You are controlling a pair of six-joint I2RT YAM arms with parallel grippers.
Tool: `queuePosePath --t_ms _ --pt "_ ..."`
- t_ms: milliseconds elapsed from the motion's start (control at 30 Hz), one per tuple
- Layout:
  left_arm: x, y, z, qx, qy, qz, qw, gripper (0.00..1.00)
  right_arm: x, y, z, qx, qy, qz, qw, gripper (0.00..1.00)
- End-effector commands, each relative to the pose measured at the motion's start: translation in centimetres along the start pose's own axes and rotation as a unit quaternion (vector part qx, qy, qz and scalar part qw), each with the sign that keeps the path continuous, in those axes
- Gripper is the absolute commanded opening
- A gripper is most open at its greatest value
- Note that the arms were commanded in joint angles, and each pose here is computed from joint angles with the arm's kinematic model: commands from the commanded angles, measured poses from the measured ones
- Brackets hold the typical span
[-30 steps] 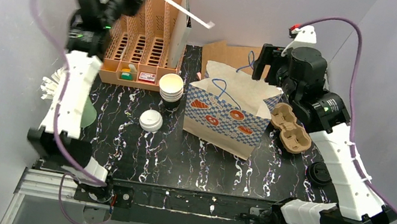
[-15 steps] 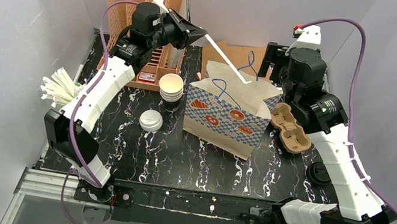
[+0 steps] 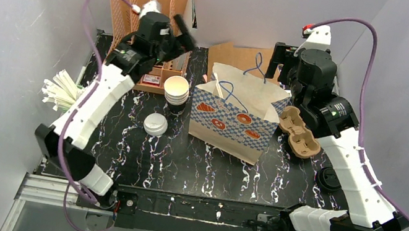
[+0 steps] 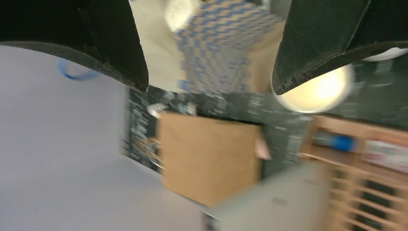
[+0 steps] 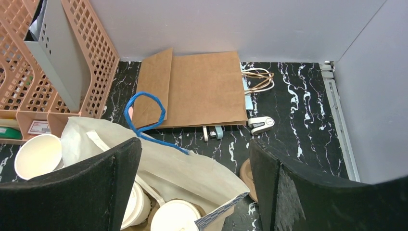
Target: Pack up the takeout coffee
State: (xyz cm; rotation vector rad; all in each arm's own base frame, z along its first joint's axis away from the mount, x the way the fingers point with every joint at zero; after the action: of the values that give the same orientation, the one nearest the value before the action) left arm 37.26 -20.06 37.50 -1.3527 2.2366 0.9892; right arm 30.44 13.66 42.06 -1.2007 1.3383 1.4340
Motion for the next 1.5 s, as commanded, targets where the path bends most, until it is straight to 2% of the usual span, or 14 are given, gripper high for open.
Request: queuePosePath --t_ms 0,100,200,267,367,567,667,833,933,1267,1467 --pt "-6.4 6.9 9.2 -0.263 -0.098 -0.140 0.950 0.98 -1.1 0.2 0.1 -0.009 -0.010 -0.020 1.000 0.91" --pt "-7.7 8.1 13.3 -0.365 -0.142 -0.120 0.912 0.98 -1.0 0.0 0.6 -0.019 -0.013 -0.010 1.000 0.90" --pt "-8.2 8.4 16.0 -0.436 -0.190 -0.096 0.875 0.98 -0.7 -0.1 1.1 -0.030 -0.015 0.005 0.999 0.90" --pt "-8.5 8.6 17.7 -0.483 -0.207 -0.095 0.845 0.86 -0.4 -0.2 1.3 -0.035 -0.014 0.017 0.999 0.90" --pt "-9.5 9.5 21.0 -0.547 -0.190 -0.111 0.808 0.69 0.1 -0.5 1.9 -0.049 -0.010 0.035 0.998 0.90" --pt "-11.0 10.8 27.0 -0.606 -0.122 -0.142 0.773 0.54 0.9 -1.3 3.0 -0.069 -0.003 0.062 0.996 0.90" --pt "-11.9 11.4 28.3 -0.630 -0.096 -0.175 0.750 0.52 1.0 -1.7 3.6 -0.079 -0.004 0.073 0.994 0.89" --pt "-12.9 11.9 31.0 -0.662 -0.072 -0.190 0.721 0.50 1.2 -2.1 4.3 -0.091 -0.008 0.094 0.991 0.88" --pt "-13.5 11.9 31.8 -0.668 -0.064 -0.199 0.715 0.47 1.3 -2.2 4.5 -0.093 -0.012 0.100 0.991 0.88" --pt "-14.0 10.0 33.6 -0.670 -0.054 -0.197 0.714 0.38 1.5 -2.3 4.8 -0.097 -0.021 0.111 0.989 0.88" --pt "-14.4 9.7 34.3 -0.680 -0.059 -0.196 0.704 0.38 1.6 -2.3 4.9 -0.097 -0.021 0.113 0.989 0.88"
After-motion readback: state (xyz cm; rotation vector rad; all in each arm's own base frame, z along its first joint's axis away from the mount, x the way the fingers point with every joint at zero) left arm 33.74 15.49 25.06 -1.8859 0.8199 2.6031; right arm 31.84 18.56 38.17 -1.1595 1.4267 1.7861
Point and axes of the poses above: each gripper's point midway between its finger pads, its own y axis back along the fingers, its own z axis along the line the jaws close on, x = y × z, the point moved 4 cm from there along y, back along the fingers, and after that the axes turned 4 degrees about y, right-handed, at the moved point
